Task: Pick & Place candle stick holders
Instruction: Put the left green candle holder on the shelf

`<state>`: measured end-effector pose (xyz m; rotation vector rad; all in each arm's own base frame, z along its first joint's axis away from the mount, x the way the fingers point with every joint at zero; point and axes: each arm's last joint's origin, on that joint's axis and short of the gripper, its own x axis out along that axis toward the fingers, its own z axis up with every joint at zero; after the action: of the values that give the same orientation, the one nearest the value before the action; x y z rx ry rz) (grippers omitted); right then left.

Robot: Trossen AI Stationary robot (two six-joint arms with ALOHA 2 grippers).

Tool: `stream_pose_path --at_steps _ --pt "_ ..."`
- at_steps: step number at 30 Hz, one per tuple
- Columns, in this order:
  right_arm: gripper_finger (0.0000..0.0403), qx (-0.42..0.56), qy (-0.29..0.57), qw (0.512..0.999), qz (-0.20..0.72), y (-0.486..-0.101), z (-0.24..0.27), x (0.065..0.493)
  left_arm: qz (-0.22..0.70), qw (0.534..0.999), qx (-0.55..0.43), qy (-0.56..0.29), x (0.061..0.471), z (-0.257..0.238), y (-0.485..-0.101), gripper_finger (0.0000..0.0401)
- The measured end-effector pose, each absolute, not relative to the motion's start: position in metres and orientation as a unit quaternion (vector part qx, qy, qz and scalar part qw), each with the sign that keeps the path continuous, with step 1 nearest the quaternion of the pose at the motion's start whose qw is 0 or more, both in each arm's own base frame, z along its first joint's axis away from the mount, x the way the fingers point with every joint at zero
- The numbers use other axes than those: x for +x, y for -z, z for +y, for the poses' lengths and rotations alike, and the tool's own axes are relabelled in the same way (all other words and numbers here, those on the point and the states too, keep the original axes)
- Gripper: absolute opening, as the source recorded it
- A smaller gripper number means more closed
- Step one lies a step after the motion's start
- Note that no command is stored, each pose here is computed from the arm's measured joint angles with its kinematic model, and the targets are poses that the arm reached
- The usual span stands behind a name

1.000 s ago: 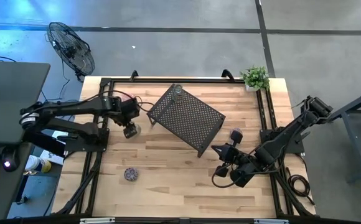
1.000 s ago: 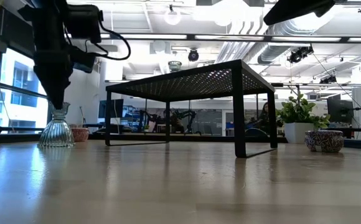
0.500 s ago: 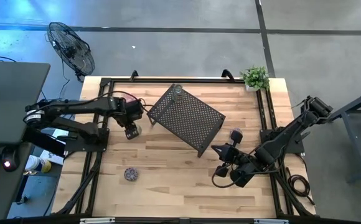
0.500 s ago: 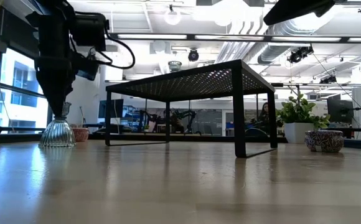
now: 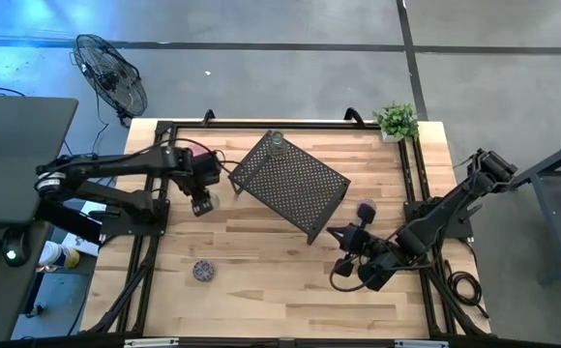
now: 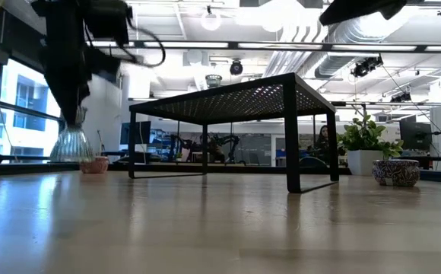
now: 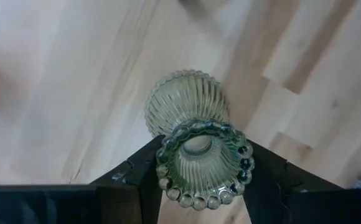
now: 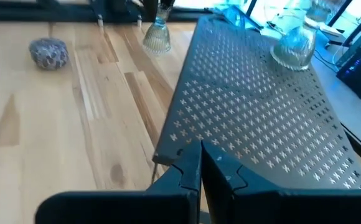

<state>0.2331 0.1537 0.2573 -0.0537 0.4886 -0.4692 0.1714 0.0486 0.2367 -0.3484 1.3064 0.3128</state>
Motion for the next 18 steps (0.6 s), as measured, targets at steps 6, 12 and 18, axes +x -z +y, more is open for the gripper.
stream_pose_path --at_steps 6,12,18 --pt "0.0 0.024 0.2 0.958 0.205 -0.265 0.142 0.266 0.571 0.803 -0.138 -0.097 0.171 0.029 -0.285 0.0162" --pt "0.0001 0.057 0.111 0.984 0.13 -0.255 0.114 0.332 0.529 0.84 -0.11 -0.051 0.182 0.007 -0.314 0.0162" --pt "0.0045 0.091 0.045 0.991 0.086 -0.228 0.076 0.378 0.522 0.847 -0.099 -0.031 0.188 -0.004 -0.317 0.0162"
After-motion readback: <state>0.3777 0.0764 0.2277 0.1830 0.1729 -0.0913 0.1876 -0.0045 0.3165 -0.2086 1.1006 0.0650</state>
